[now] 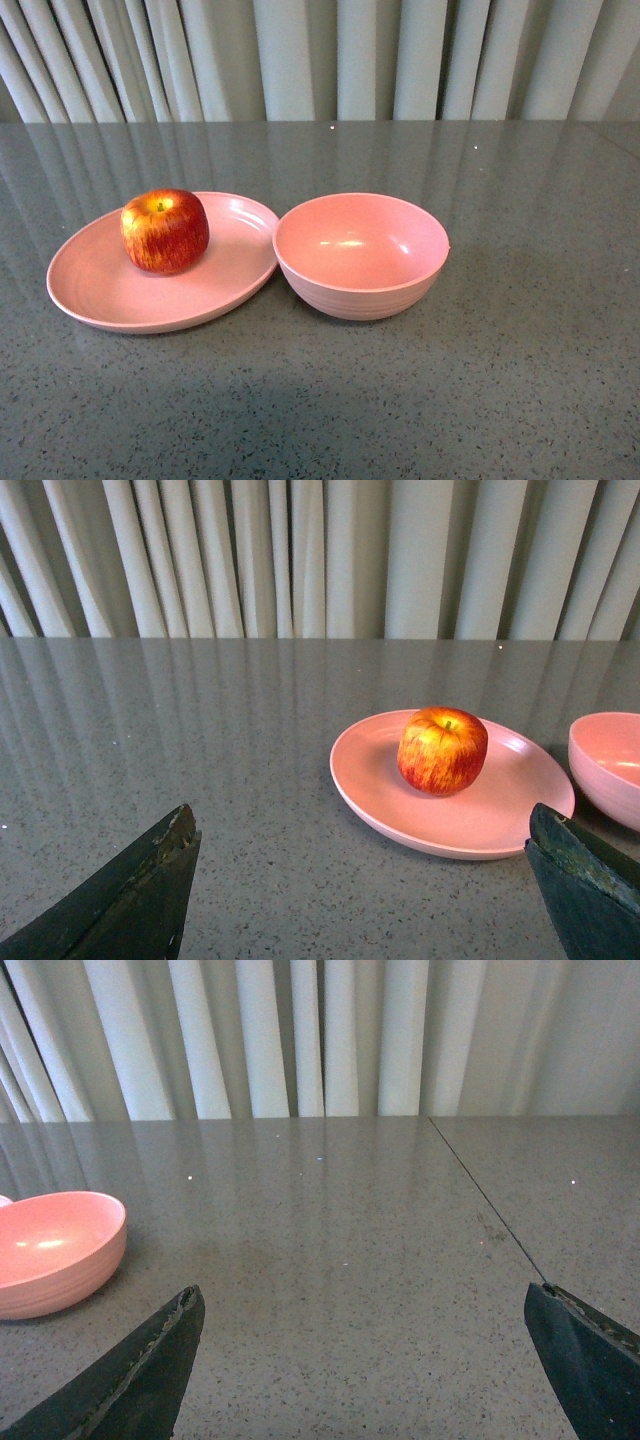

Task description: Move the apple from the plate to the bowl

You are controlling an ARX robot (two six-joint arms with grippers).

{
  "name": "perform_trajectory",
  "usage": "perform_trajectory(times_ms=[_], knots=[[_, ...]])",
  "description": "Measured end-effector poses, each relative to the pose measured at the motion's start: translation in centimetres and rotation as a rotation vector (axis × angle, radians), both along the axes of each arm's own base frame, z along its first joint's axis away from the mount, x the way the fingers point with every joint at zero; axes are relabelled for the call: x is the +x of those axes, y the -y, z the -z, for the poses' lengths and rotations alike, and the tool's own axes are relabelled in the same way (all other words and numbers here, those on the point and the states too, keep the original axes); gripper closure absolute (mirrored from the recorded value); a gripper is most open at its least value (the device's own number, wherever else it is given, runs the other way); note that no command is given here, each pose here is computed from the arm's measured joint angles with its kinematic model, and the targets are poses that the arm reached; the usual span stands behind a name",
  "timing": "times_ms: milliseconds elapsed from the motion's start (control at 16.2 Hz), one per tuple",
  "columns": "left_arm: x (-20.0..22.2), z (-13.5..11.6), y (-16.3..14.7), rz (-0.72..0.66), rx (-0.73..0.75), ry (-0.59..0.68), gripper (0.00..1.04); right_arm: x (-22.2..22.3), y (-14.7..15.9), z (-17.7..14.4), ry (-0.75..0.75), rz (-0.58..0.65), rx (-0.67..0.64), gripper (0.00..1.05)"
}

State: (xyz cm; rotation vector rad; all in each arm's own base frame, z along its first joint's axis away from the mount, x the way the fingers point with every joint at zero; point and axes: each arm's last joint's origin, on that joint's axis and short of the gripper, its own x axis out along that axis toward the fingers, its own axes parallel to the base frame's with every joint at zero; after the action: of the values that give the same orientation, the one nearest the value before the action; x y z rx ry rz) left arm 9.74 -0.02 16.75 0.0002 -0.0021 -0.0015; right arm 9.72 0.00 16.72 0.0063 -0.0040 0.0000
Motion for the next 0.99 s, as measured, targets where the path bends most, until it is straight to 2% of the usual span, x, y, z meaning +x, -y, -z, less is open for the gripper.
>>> perform_trajectory(times_ms=[556,679,741,988], knots=[[0.0,0.0,0.0,0.0,0.0,0.0,0.07,0.0,0.0,0.0,0.0,0.0,0.0,0.07],[0.2,0.2,0.0,-0.026,0.026,-0.232,0.07,0.0,0.0,0.0,0.0,0.0,0.001,0.07],[0.6,-0.3,0.1,-0.015,0.034,-0.249,0.07,0.0,0.0,0.0,0.001,0.0,0.0,0.07],[3.3,-4.2,0.4,0.062,0.033,-0.106,0.07,0.0,0.0,0.0,0.001,0.0,0.0,0.07]])
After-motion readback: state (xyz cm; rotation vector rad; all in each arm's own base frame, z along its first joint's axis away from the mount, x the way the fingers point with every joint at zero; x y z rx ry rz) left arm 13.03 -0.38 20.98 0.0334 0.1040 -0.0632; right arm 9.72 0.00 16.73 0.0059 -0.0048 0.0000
